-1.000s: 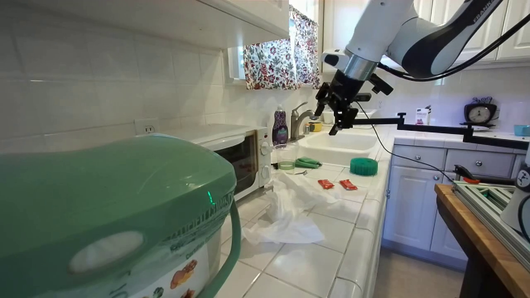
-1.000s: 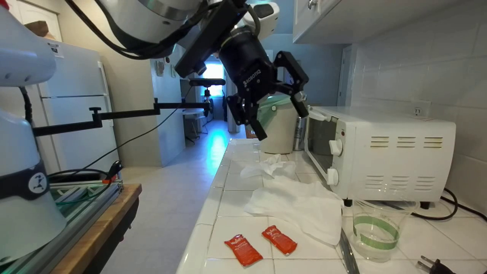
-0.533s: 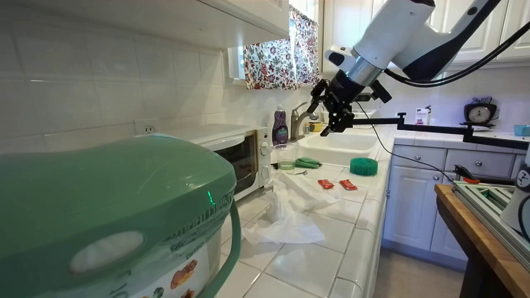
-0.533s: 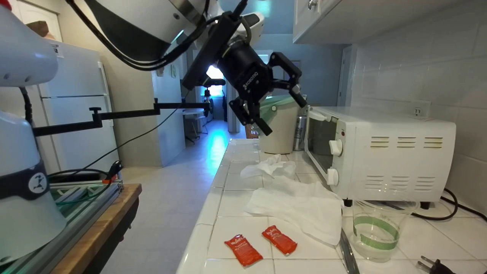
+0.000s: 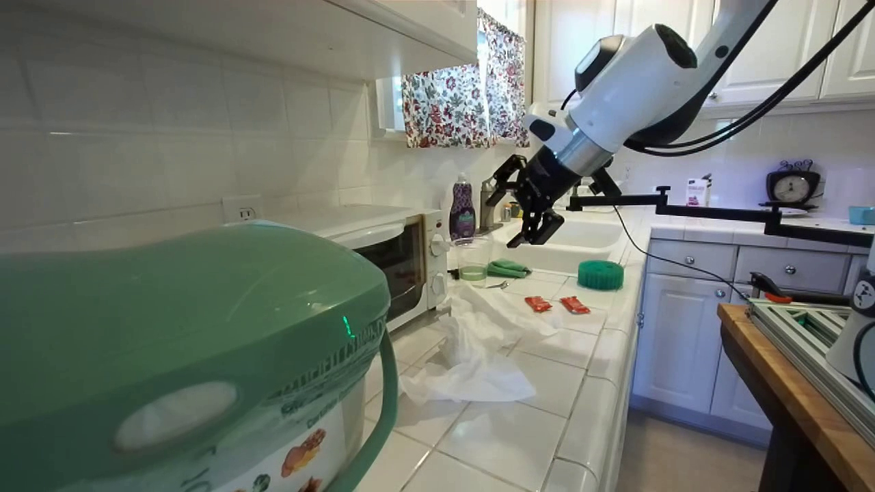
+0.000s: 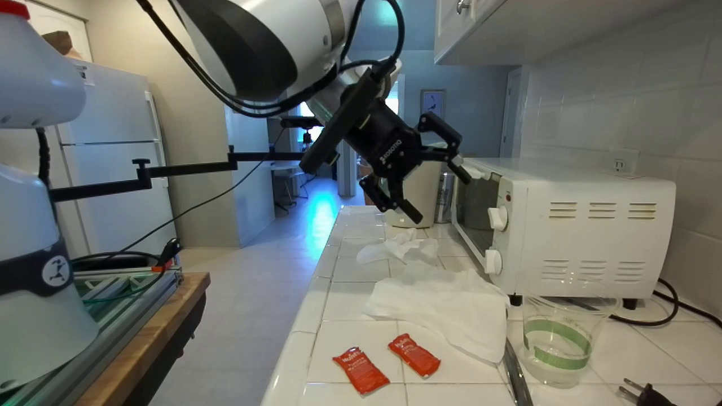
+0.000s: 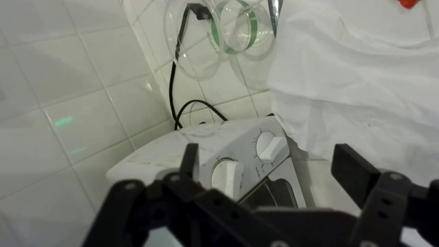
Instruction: Turn the top knob on the oven to the left.
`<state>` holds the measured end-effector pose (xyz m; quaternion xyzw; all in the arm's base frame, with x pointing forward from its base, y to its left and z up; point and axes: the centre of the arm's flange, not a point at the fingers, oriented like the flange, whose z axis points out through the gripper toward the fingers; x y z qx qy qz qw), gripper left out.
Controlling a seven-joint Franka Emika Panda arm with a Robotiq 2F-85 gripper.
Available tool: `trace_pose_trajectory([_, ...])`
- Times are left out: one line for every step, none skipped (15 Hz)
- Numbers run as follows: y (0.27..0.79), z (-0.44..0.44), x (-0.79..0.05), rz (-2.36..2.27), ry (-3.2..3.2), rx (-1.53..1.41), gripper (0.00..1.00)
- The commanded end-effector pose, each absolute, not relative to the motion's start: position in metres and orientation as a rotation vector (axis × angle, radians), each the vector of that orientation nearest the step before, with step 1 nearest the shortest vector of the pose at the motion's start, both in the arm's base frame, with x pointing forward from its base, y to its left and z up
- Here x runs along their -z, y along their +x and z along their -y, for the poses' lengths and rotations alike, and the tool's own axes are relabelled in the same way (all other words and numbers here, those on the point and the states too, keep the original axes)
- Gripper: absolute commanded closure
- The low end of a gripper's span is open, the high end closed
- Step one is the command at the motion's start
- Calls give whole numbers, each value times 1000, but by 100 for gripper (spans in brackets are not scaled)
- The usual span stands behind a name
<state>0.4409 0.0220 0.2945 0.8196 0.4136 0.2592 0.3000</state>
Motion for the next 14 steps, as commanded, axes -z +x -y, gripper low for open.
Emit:
trace_pose_trajectory([464,-20,-261,-1145,2140,-756,0])
trace_pose_trajectory([468,-23,-257,-1154,2123,-769,0])
trace_pose_trajectory([472,-26,-253,-1164,2113,-779,0])
trace_pose_trajectory([476,-28,-248,-1167,2094,-791,0])
trace_pose_trajectory([479,-31,-244,-1170,2081,-803,0])
trace_pose_trajectory([482,-34,-240,-1172,2069,-816,0])
trace_pose_trajectory([483,-36,-237,-1172,2060,-824,0])
trace_pose_trajectory([486,-36,-234,-1169,2054,-834,0])
trace_pose_trajectory([488,-36,-231,-1164,2047,-844,1])
trace_pose_trajectory([490,-35,-230,-1160,2040,-853,3])
trace_pose_trajectory([492,-35,-230,-1148,2036,-863,0])
trace_pose_trajectory([494,-33,-229,-1139,2030,-874,2])
trace_pose_trajectory([495,-33,-230,-1132,2026,-883,0])
trace_pose_trajectory([495,-35,-231,-1127,2028,-886,0])
